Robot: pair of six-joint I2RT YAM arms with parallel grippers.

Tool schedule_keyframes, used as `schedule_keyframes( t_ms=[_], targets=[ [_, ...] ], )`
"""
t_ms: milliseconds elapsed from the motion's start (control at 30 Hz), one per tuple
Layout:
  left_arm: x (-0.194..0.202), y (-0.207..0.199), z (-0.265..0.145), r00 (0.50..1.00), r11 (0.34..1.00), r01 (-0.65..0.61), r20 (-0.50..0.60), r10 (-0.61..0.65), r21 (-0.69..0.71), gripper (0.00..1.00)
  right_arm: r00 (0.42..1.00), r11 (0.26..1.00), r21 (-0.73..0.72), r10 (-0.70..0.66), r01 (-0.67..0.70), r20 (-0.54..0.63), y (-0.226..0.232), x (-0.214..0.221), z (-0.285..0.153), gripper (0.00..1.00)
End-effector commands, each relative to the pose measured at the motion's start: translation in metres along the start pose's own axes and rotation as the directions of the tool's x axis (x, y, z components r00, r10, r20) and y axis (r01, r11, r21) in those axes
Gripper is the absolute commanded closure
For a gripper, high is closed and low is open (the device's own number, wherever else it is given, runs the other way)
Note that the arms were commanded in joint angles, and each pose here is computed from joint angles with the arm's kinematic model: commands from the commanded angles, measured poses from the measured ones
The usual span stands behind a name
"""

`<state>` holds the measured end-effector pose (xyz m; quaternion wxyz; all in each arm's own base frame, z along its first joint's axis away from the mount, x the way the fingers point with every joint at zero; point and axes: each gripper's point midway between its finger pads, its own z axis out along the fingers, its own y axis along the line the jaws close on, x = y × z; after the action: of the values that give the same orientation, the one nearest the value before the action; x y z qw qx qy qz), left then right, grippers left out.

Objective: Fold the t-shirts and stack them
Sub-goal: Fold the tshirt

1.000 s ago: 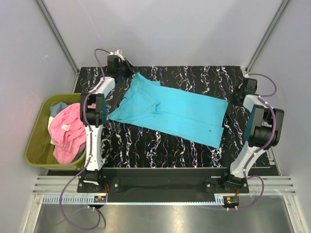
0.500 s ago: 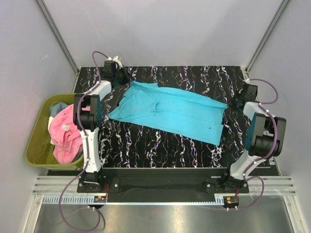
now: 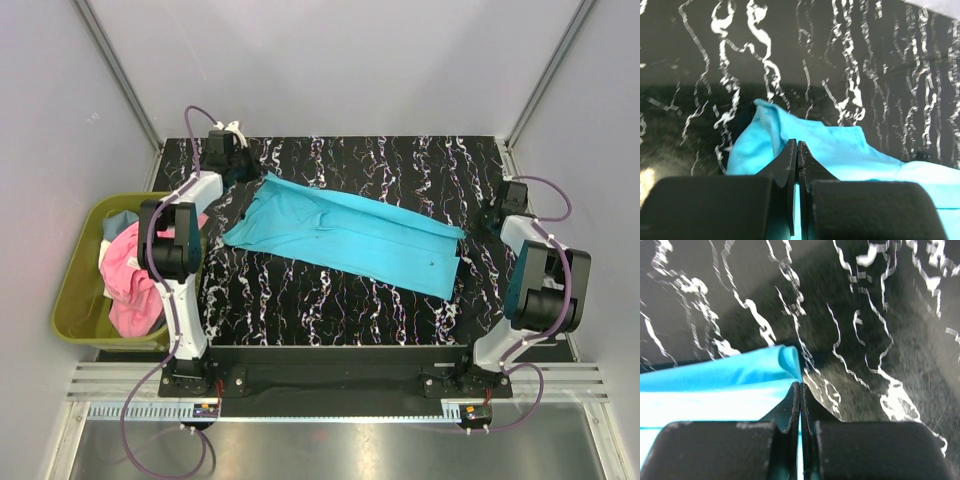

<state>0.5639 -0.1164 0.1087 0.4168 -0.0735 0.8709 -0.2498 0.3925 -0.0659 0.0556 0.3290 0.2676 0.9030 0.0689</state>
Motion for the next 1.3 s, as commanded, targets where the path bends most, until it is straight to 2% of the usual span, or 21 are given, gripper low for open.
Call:
schedule_keyframes(
  t_ms=[0,300,333,400,433,467,500,533,600,767,900,1000,1033,1100,1133,1167,1233,1267],
  targets=[
    [-0.021,0.003,-0.019,0.996,0.997,-0.056,0.063,0.059,-0.057,1.00,0.999,1.000,0.014,0.017,-0.017,-0.040,-0.001,0.009,-0.003,1.00],
    [0.003,0.016,-0.020,0.999,0.995,-0.033,0.013,0.034,-0.098,1.00,0.998,0.999,-0.008,0.037,-0.037,-0.046,-0.001,0.023,-0.014,0.99],
    [0.003,0.017,-0.021,0.999,0.994,-0.030,0.011,0.032,-0.102,0.97,0.998,0.999,-0.007,0.039,-0.039,-0.055,-0.001,0.029,-0.015,0.99],
    [0.008,0.020,-0.021,1.000,0.993,-0.025,-0.001,0.025,-0.113,0.90,0.997,0.999,-0.008,0.048,-0.049,-0.058,-0.001,0.032,-0.017,0.98],
    [0.007,0.020,-0.021,1.000,0.993,-0.020,0.001,0.021,-0.117,0.81,0.997,0.999,-0.016,0.049,-0.050,-0.062,0.001,0.034,-0.019,0.96],
    [0.008,0.020,-0.022,1.000,0.993,-0.015,-0.002,0.015,-0.119,0.69,0.997,0.998,-0.021,0.051,-0.053,-0.061,0.001,0.036,-0.021,0.89],
    [0.008,0.021,-0.025,1.000,0.991,-0.009,-0.004,0.008,-0.132,0.59,0.997,0.998,-0.022,0.053,-0.054,-0.060,0.002,0.037,-0.023,0.86],
    [0.006,0.021,-0.027,1.000,0.990,-0.001,-0.001,0.001,-0.139,0.53,0.997,0.998,-0.026,0.055,-0.057,-0.059,0.003,0.037,-0.026,0.83],
    [-0.004,0.010,-0.036,1.000,0.992,-0.007,0.023,0.010,-0.130,0.49,0.997,0.996,-0.065,0.060,-0.062,-0.039,0.012,0.030,-0.036,0.77],
    [-0.022,-0.027,-0.047,0.997,0.993,-0.055,0.056,0.061,-0.100,0.44,0.997,0.984,-0.157,0.080,-0.081,-0.017,0.041,0.012,-0.052,0.73],
    [-0.006,-0.071,-0.033,0.996,0.996,-0.093,-0.004,0.093,0.002,0.44,0.999,0.981,-0.189,0.038,-0.044,-0.033,0.068,0.016,-0.043,0.73],
    [0.005,-0.092,-0.019,0.996,0.993,-0.068,-0.045,0.073,0.099,0.44,0.998,0.976,-0.219,-0.015,0.001,-0.060,0.094,0.024,-0.032,0.73],
    [0.009,-0.098,-0.015,0.996,0.990,-0.055,-0.058,0.063,0.130,0.44,0.998,0.963,-0.270,-0.041,0.026,-0.048,0.113,0.022,-0.032,0.72],
    [0.015,-0.104,-0.005,0.996,0.986,-0.043,-0.071,0.055,0.163,0.45,0.993,0.940,-0.339,-0.076,0.040,-0.093,0.136,0.030,-0.022,0.73],
    [0.015,-0.103,-0.002,0.996,0.987,-0.032,-0.074,0.044,0.160,0.44,0.987,0.902,-0.426,-0.125,0.071,-0.099,0.169,0.030,-0.028,0.73],
    [0.019,-0.098,0.004,0.996,0.988,-0.025,-0.084,0.038,0.150,0.45,0.978,0.892,-0.445,-0.157,0.080,-0.139,0.178,0.042,-0.017,0.72],
    [0.009,-0.091,0.009,0.995,0.996,-0.035,-0.090,0.043,0.080,0.45,0.971,0.870,-0.484,-0.191,0.100,-0.142,0.201,0.042,-0.016,0.73],
    [0.026,-0.075,0.017,0.987,0.999,-0.029,-0.157,0.032,0.023,0.44,0.963,0.863,-0.492,-0.216,0.112,-0.159,0.211,0.054,-0.012,0.73]
  ],
)
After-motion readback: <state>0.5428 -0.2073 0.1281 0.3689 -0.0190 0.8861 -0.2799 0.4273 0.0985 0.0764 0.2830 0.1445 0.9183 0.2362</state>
